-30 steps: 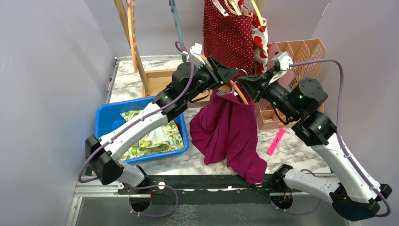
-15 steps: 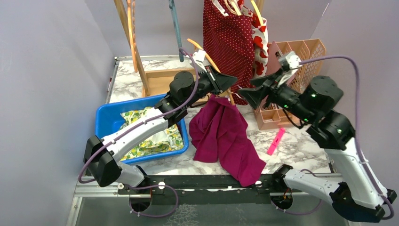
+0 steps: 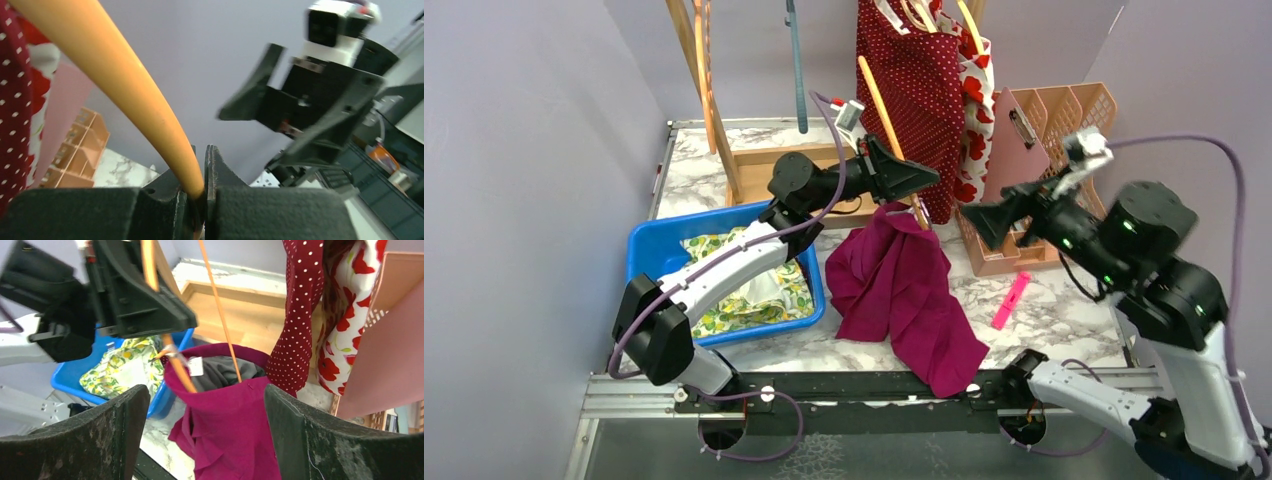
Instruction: Remove the skirt from the hanger
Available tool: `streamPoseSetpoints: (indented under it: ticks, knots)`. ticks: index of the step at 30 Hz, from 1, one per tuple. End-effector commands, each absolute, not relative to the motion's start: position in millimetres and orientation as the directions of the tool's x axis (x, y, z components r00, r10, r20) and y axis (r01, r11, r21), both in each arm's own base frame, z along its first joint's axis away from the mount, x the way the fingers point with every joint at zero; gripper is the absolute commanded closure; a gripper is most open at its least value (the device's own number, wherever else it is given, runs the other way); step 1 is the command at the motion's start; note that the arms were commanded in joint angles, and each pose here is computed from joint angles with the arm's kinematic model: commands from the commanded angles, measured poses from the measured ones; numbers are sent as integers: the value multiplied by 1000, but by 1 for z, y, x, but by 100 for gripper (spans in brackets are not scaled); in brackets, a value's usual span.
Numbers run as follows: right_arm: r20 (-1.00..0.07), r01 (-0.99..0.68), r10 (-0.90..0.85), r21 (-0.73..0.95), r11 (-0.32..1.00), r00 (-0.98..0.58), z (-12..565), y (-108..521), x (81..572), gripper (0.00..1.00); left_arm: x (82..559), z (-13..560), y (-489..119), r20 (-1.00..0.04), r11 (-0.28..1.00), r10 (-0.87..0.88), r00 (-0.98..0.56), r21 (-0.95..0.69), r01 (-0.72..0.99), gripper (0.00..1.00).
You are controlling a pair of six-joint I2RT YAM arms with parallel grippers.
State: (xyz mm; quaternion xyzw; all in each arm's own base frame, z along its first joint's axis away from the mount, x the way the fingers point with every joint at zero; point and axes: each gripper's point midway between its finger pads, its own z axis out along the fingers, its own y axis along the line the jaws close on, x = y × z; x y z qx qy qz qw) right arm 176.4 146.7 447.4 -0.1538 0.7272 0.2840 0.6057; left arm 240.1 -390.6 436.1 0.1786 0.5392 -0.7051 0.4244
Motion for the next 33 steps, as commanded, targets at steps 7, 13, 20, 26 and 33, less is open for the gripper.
streamPoseSetpoints:
  ticks: [7, 13, 20, 26, 33]
  knots:
    - [-933, -675, -7, 255, 692, -360, 428, 214, 208, 6, 183, 503, -347, -717, -286, -471, -514, -428, 857, 100]
    - [-913, -729, -116, 229, 645, -390, 393, 228, 209, 18, 157, 506, -348, -766, -372, -397, -505, -369, 852, 100]
    - [-902, -704, -114, 241, 668, -417, 388, 230, 217, 19, 146, 511, -336, -788, -346, -447, -423, -284, 894, 100]
    - [-907, -688, -131, 203, 696, -400, 376, 226, 228, 11, 119, 522, -320, -793, -418, -497, -352, -137, 898, 100]
    - [-929, -741, -120, 196, 642, -349, 389, 239, 242, 6, 107, 513, -318, -831, -444, -456, -319, -99, 891, 100]
